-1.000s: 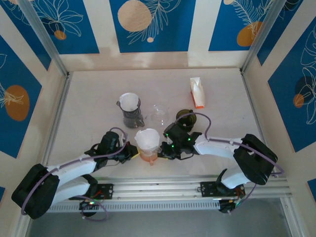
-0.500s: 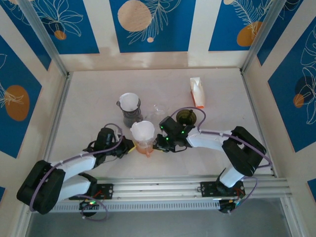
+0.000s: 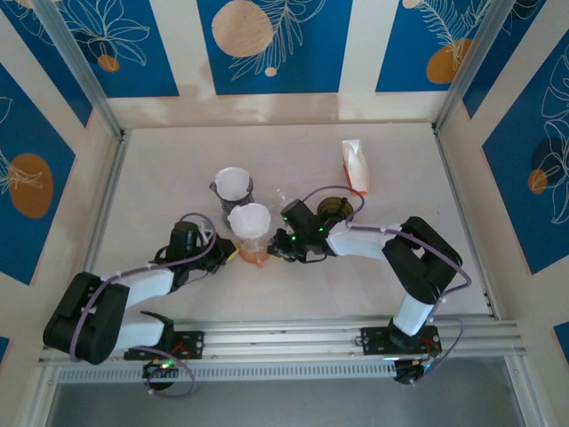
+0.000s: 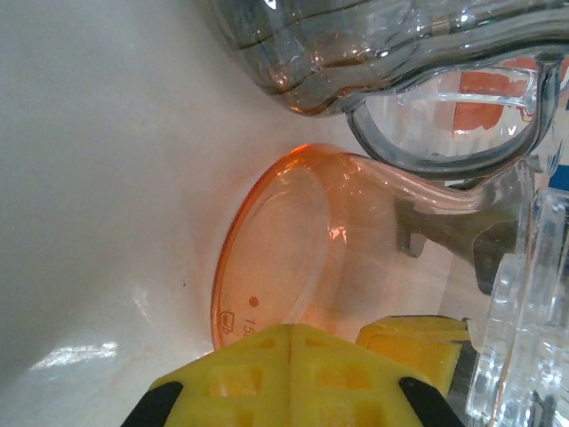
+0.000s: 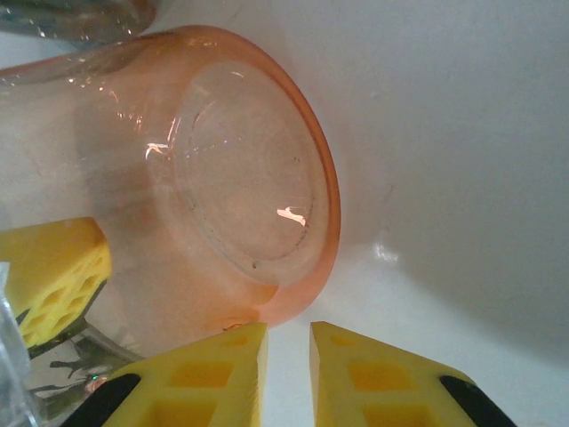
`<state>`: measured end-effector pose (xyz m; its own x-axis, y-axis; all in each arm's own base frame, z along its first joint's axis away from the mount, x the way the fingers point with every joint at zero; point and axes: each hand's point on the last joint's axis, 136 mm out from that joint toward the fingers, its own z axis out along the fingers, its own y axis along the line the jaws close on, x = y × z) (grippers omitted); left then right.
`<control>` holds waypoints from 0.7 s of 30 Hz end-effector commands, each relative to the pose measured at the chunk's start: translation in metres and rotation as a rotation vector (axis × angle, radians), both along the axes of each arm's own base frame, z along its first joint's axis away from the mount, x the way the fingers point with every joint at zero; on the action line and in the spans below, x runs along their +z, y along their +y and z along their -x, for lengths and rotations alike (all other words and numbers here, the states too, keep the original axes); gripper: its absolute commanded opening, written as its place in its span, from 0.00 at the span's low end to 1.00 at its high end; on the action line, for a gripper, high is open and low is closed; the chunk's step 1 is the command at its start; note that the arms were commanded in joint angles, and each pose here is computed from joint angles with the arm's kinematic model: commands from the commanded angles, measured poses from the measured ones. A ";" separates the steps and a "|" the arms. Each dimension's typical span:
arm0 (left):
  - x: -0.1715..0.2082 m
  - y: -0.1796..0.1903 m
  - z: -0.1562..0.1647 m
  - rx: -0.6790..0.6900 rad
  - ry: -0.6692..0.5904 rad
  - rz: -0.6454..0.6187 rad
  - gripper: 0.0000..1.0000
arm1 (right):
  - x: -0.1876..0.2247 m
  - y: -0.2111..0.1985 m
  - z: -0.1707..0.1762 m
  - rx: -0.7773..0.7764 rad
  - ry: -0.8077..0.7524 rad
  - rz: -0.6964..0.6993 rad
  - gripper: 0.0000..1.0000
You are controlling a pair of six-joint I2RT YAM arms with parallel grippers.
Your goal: Place the coffee filter in the dripper
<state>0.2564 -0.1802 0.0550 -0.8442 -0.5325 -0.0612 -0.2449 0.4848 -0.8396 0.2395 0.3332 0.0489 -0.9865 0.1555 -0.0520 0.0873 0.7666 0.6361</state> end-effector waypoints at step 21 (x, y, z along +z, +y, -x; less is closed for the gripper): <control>0.070 0.055 0.030 0.071 -0.157 -0.236 0.23 | 0.046 -0.063 0.021 0.025 -0.176 0.132 0.51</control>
<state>0.2213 -0.1357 0.0967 -0.7940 -0.5689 -0.2144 -0.2210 0.5986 -0.7700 0.2197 0.2853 0.0866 -0.9700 0.1648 -0.1790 0.0273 0.8048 0.5929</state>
